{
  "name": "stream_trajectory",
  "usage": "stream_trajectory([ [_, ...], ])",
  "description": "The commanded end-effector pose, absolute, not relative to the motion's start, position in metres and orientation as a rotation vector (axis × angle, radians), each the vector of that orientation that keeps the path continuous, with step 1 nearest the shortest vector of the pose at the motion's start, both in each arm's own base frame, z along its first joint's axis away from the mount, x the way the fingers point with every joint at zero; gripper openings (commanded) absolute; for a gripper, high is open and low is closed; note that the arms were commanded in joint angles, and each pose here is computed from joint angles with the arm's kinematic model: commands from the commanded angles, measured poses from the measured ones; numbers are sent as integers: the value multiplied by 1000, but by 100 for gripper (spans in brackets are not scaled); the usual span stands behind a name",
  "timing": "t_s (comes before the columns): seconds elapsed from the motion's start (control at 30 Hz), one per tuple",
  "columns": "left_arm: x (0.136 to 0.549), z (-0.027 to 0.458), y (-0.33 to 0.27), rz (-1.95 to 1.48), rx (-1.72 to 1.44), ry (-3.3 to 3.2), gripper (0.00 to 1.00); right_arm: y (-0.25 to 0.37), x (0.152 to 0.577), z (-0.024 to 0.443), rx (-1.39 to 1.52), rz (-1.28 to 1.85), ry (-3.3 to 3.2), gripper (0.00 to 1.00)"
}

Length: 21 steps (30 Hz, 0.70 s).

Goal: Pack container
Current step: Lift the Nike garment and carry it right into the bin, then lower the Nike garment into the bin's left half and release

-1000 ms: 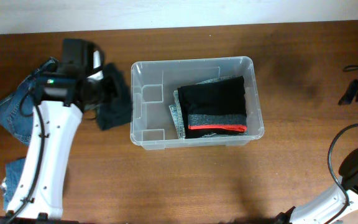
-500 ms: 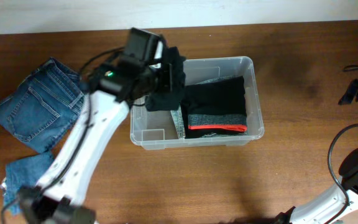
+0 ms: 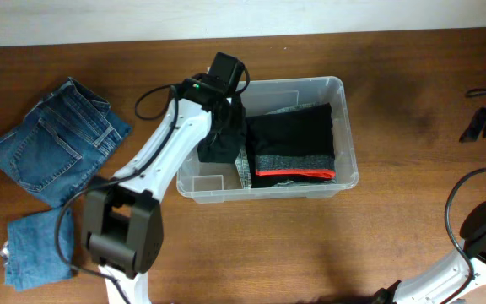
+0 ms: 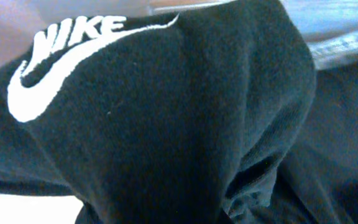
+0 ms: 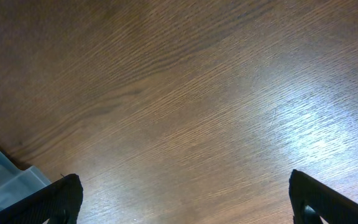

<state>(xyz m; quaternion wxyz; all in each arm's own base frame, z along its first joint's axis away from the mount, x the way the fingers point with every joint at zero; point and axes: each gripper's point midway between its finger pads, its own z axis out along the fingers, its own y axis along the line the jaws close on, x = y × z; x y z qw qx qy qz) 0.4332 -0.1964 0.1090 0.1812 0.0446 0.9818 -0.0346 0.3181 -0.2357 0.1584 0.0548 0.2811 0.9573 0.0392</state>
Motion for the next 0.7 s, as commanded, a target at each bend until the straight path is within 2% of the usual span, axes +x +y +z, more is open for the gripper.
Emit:
stream_trajectory([
  [0.0, 443, 105, -197, -66, 164, 2749, 1, -235, 318, 161, 853, 123, 2899, 98],
  [0.23, 444, 101, -197, -64, 163, 2752, 3, -235, 318, 161, 853, 123, 2899, 98],
  [0.33, 446, 102, -198, -68, 162, 2745, 21, -235, 318, 161, 853, 123, 2899, 98],
  [0.4, 446, 102, -198, -68, 162, 2745, 50, -235, 318, 161, 853, 123, 2899, 98],
  [0.47, 446, 102, -198, -68, 162, 2745, 70, -235, 318, 161, 853, 123, 2899, 98],
  [0.53, 446, 102, -198, -68, 162, 2745, 74, -235, 318, 161, 853, 123, 2899, 98],
  [0.67, 452, 113, -201, -83, 159, 2716, 74, -235, 318, 161, 853, 123, 2899, 98],
])
